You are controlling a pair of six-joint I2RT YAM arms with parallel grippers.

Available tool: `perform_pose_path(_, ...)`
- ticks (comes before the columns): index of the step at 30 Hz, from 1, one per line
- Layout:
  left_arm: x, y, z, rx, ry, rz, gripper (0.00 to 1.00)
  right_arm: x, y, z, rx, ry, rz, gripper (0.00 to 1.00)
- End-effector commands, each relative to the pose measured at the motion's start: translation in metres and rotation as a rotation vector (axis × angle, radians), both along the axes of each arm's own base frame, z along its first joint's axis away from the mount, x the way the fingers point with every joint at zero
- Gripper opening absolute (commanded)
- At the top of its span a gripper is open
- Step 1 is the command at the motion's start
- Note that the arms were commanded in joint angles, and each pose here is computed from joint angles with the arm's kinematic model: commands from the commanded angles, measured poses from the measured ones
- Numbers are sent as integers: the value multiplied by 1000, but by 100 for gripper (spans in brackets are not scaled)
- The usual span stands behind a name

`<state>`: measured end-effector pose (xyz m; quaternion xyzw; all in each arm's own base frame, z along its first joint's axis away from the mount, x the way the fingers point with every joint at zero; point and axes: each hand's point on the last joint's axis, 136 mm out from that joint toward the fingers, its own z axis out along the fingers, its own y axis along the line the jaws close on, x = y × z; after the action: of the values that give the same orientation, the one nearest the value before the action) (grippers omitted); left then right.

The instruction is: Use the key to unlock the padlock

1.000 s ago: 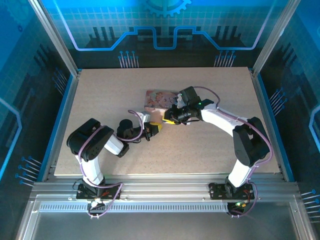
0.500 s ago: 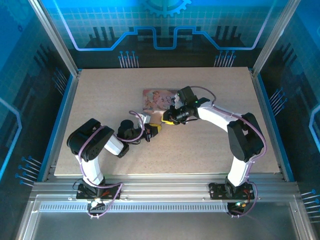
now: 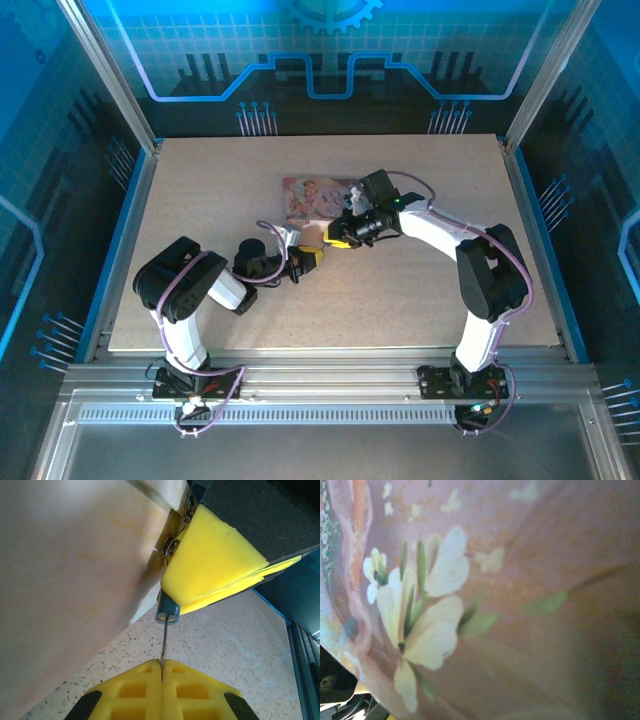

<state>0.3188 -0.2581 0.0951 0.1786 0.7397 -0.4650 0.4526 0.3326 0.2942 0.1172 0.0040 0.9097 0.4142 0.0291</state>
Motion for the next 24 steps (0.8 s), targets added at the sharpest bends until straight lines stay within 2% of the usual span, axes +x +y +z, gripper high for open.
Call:
perform_pose_path(1, -11, -10, 34, -62, -116, -88, 0, -14, 8, 12, 76, 78, 52, 4)
perform_pose_path(17, -7, -15, 46, -118, -78, -121, 0, -18, 6, 10, 69, 80, 83, 4)
perform_pose_path(24, 1, -8, 47, -84, -86, -53, 0, -23, -1, -1, 16, 90, 95, 4)
